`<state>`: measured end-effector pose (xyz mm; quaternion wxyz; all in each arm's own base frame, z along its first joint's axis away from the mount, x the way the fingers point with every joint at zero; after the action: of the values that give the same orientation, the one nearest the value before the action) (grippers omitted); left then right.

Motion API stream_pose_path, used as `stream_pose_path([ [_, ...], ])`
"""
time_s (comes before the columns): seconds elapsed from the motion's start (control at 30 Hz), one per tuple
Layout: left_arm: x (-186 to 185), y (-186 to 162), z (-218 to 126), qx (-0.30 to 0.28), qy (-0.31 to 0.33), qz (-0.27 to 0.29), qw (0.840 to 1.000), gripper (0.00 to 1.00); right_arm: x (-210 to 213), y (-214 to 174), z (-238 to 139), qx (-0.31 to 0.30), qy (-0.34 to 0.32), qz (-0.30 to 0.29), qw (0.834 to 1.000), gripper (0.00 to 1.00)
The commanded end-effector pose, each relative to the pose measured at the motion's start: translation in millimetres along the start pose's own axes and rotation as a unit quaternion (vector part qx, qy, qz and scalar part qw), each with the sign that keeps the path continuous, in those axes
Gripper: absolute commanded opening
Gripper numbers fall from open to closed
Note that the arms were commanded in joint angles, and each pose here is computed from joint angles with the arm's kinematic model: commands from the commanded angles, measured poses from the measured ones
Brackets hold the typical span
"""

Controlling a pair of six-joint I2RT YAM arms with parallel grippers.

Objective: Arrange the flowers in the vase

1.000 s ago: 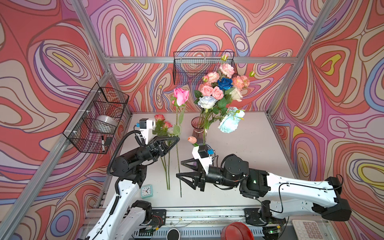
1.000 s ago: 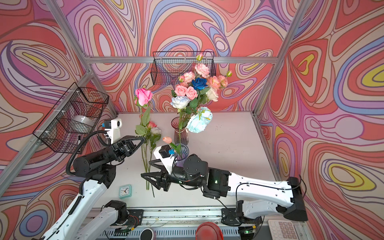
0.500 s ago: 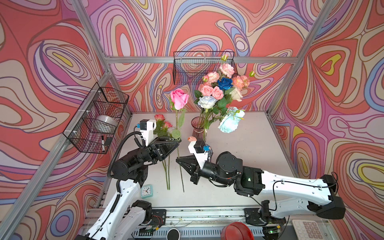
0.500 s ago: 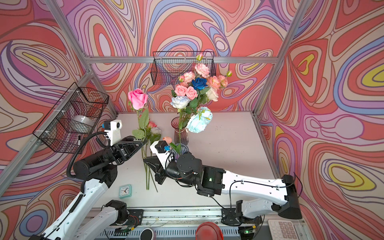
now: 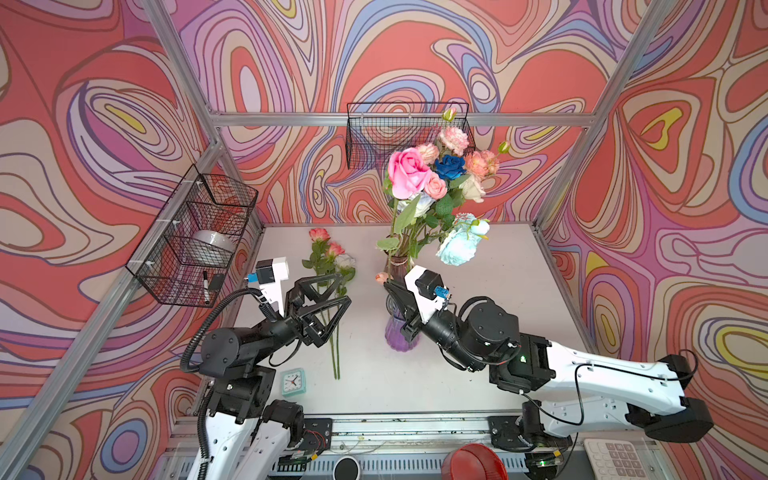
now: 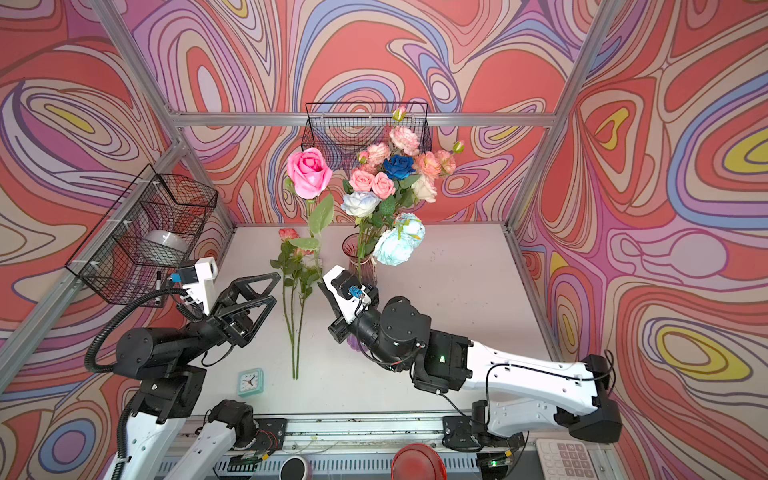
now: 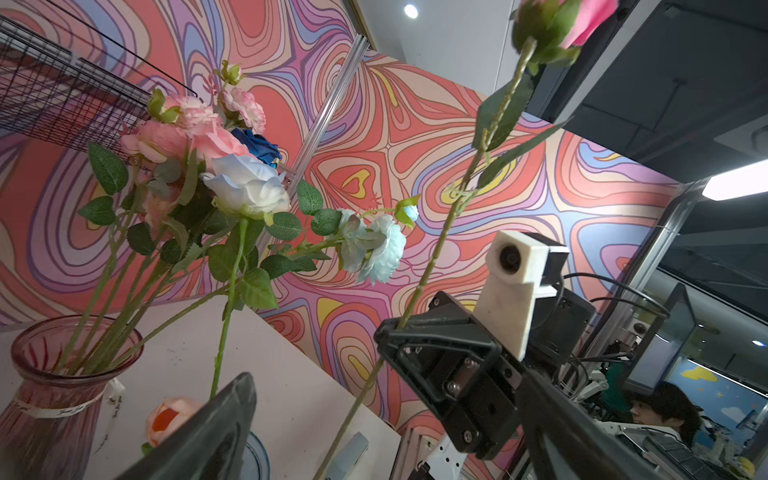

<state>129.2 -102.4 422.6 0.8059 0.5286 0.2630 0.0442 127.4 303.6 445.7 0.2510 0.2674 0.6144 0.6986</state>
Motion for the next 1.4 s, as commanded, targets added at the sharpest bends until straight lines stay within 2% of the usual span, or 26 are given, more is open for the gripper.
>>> stream_pose_path([
  [0.0, 12.0, -8.8, 0.5, 0.021, 0.038, -0.001, 0.999, 1.0, -3.0, 22.6, 0.2, -0.025, -0.022, -0.037, 0.999, 0.0],
  [0.13, 13.6, -10.2, 0.3, 0.021, 0.04, -0.001, 0.999, 1.0, -3.7, 20.9, 7.5, -0.027, -0.036, -0.061, 0.997, 0.0],
  [0.33, 15.6, -11.3, -0.1, 0.019, 0.046, -0.003, 0.999, 1.0, -21.0, 6.3, 29.3, -0.011, -0.042, -0.048, 0.998, 0.0],
  [0.53, 19.6, -17.6, -6.8, 0.02, 0.077, -0.006, 0.997, 1.0, -37.1, -37.8, 42.8, 0.041, -0.046, -0.01, 0.998, 0.0],
  [0.67, 26.7, -22.0, -12.2, 0.023, 0.122, -0.02, 0.992, 1.0, -38.8, -69.7, 47.5, 0.093, -0.059, 0.011, 0.994, 0.0],
  [0.7, 29.6, -23.0, -13.8, 0.027, 0.141, -0.026, 0.989, 1.0, -39.5, -76.3, 48.2, 0.108, -0.066, 0.017, 0.992, 0.06],
  [0.73, 30.8, -23.3, -15.0, 0.031, 0.152, -0.026, 0.988, 1.0, -40.0, -82.0, 48.4, 0.122, -0.07, 0.023, 0.99, 0.17],
  [0.77, 33.5, -24.7, -17.2, 0.037, 0.172, -0.03, 0.984, 1.0, -41.1, -85.1, 47.5, 0.129, -0.076, 0.029, 0.988, 0.3],
  [0.8, 35.9, -25.6, -20.5, 0.041, 0.196, -0.035, 0.979, 1.0, -42.3, -85.7, 45.1, 0.133, -0.08, 0.04, 0.987, 0.38],
  [0.9, 42.6, -29.9, -32.0, 0.052, 0.263, -0.047, 0.962, 1.0, -45.0, -82.8, 38.6, 0.131, -0.086, 0.064, 0.986, 0.46],
  [1.13, 57.9, -41.0, -63.8, 0.066, 0.414, -0.069, 0.905, 1.0, -44.7, -74.9, 30.6, 0.129, -0.075, 0.1, 0.984, 0.54],
  [1.2, 62.7, -44.9, -76.1, 0.06, 0.46, -0.071, 0.883, 1.0, -43.2, -70.1, 26.0, 0.121, -0.062, 0.115, 0.984, 0.54],
  [1.3, 69.3, -52.2, -82.3, 0.049, 0.478, -0.069, 0.874, 0.99, -41.8, -63.6, 19.0, 0.114, -0.043, 0.125, 0.985, 0.54],
  [1.37, 81.8, -61.8, -78.0, 0.068, 0.482, -0.075, 0.87, 0.92, -40.5, -60.8, 15.2, 0.114, -0.03, 0.128, 0.985, 0.54],
])
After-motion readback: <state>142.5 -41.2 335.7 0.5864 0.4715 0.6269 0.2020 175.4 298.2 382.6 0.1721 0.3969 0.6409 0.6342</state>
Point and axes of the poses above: each gripper's point midway between its finger pads, its own z axis out along the fingers, its own x axis along the line the jaws close on, y = z × x, the point moved 7 cm from there along -z, back along the fingers, and after that the axes turned 9 degrees about z, right-handed, at the moved point
